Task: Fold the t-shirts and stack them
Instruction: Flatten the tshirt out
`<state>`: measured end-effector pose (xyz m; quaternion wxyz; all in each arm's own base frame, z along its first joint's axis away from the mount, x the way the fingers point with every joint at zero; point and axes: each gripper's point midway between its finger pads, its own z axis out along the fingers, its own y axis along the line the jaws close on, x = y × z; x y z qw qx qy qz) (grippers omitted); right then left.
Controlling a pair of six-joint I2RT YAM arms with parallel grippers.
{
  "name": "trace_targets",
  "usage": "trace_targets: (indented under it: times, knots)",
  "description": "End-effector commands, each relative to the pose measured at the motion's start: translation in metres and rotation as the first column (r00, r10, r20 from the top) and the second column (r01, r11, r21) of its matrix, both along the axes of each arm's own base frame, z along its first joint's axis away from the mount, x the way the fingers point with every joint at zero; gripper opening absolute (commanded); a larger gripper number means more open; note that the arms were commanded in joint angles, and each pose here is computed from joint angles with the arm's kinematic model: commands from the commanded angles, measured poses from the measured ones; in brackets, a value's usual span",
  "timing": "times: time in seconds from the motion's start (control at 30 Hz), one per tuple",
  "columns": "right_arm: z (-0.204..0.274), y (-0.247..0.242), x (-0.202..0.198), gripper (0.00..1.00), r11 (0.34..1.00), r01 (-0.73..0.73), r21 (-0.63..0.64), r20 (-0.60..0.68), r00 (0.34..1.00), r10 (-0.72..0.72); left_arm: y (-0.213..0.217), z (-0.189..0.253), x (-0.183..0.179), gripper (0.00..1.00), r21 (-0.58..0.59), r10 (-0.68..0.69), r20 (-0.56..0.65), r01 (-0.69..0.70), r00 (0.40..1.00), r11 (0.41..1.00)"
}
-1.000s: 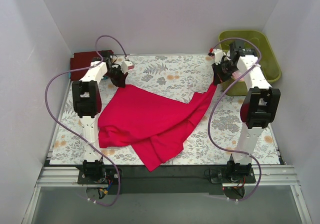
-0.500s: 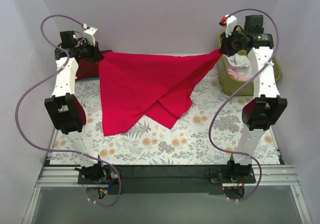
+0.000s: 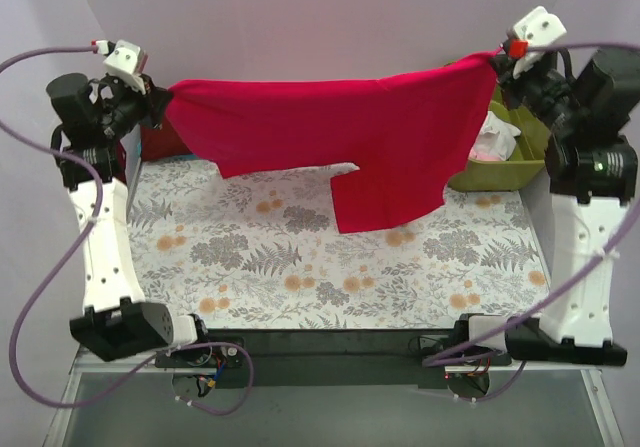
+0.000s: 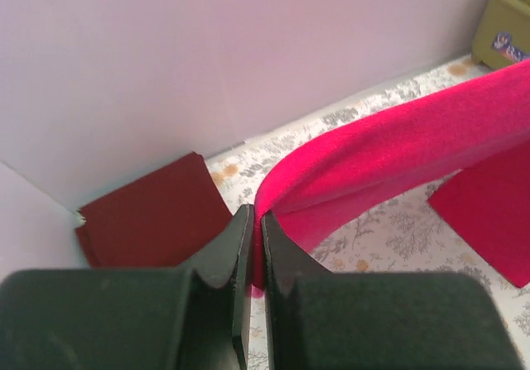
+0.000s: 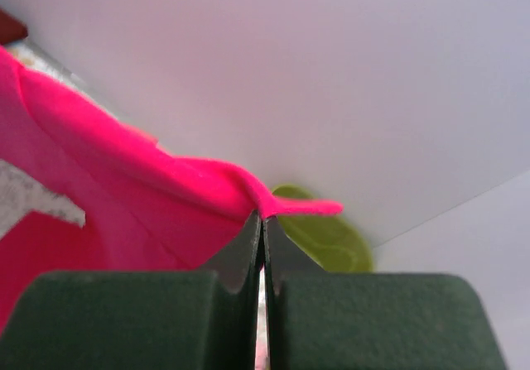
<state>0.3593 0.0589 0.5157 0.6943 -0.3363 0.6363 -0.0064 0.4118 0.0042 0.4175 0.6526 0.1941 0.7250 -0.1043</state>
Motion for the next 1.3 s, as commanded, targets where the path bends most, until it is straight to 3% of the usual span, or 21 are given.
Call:
trace_targets:
  times: [0.0, 0.17, 0.3, 0.43, 0.63, 0.77, 0.9, 1.07, 1.27]
  knots:
    - [0.058, -0.003, -0.046, 0.01, 0.999, 0.022, -0.023, 0.249, 0.968, -0.016, 0.006, 0.045, -0.039, 0.00, 0.030, 0.076, 0.149, -0.082, 0.986, 0.996]
    - [0.095, -0.011, -0.110, 0.01, 0.997, 0.074, 0.000, 0.406, 0.911, -0.068, 0.006, 0.098, -0.095, 0.00, 0.052, 0.160, 0.319, -0.186, 0.934, 0.981]
    - [0.141, -0.015, -0.172, 0.01, 0.994, 0.103, 0.017, 0.566, 0.819, -0.095, 0.011, 0.127, -0.119, 0.00, 0.069, 0.214, 0.379, -0.258, 0.900, 0.964]
    - [0.179, -0.021, -0.212, 0.01, 0.989, 0.145, 0.030, 0.687, 0.716, -0.126, 0.008, 0.152, -0.144, 0.00, 0.118, 0.209, 0.445, -0.289, 0.871, 0.950]
    - [0.199, -0.019, -0.243, 0.01, 0.987, 0.159, 0.000, 0.774, 0.625, -0.101, 0.003, 0.163, -0.175, 0.00, 0.230, 0.174, 0.504, -0.326, 0.846, 0.917]
    - [0.171, -0.015, -0.230, 0.01, 0.986, 0.160, -0.047, 0.751, 0.657, -0.071, -0.005, 0.126, -0.177, 0.00, 0.327, 0.099, 0.437, -0.261, 0.894, 0.908]
    - [0.084, -0.008, -0.175, 0.01, 0.980, 0.128, -0.150, 0.618, 0.786, -0.007, -0.019, 0.045, -0.168, 0.00, 0.388, -0.017, 0.203, -0.064, 0.979, 0.919]
    - [0.002, -0.005, -0.120, 0.01, 0.973, 0.081, -0.215, 0.460, 0.887, 0.028, -0.020, -0.058, -0.148, 0.00, 0.260, -0.037, -0.103, 0.062, 0.994, 0.964]
    - [-0.098, 0.005, -0.056, 0.01, 0.970, -0.035, -0.242, 0.252, 0.963, 0.098, -0.012, -0.137, -0.118, 0.00, 0.135, 0.000, -0.266, 0.037, 0.964, 0.990]
